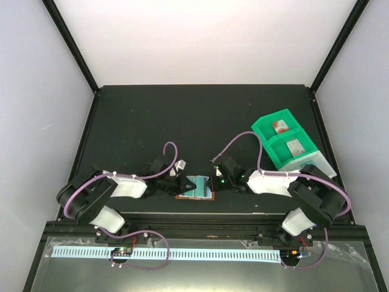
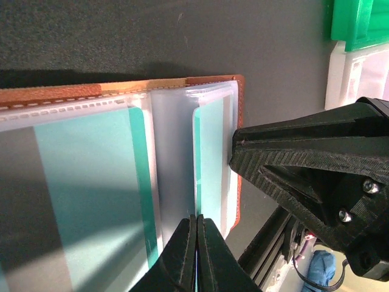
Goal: Take the credit cards out of the card holder
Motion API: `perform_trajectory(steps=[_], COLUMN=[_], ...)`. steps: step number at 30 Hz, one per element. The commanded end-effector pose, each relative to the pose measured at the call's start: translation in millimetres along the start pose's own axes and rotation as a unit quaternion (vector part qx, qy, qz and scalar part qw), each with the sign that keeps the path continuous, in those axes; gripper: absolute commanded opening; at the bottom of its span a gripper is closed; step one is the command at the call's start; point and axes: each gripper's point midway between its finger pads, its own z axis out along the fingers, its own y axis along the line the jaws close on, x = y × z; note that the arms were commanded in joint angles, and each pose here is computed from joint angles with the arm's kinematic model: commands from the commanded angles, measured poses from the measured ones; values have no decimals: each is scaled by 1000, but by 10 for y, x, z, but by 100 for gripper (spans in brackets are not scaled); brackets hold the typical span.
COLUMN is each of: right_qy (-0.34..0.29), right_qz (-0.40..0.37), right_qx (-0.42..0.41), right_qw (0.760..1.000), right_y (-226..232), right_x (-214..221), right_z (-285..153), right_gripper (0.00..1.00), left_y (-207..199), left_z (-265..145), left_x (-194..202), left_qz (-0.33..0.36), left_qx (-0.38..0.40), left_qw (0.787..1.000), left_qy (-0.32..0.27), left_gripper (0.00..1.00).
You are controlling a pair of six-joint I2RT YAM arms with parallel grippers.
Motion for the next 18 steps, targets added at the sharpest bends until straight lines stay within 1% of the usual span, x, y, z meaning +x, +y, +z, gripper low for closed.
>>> perform_trajectory(steps=[1, 5, 10, 18], right_qy=[24, 23, 9, 7], right_qz=[-5, -9, -21, -28], right_qx=[62, 70, 89, 92], right_qw=[998, 997, 996, 995], right_y=[-293, -321, -358, -345], right_x=[166, 158, 73, 38], right_z=[82, 82, 33, 43], right_gripper=[14, 12, 11, 10], left_y=[-181, -131, -46, 6], left_z=[-20, -15, -16, -39], left_x=[-20, 4, 14, 2], left_qz=[28, 24, 16, 5], left_qx=[32, 29, 18, 15], left_qw=[999, 999, 1000, 1000], left_qy=[-3, -3, -7, -12], left_gripper=[2, 1, 2, 2])
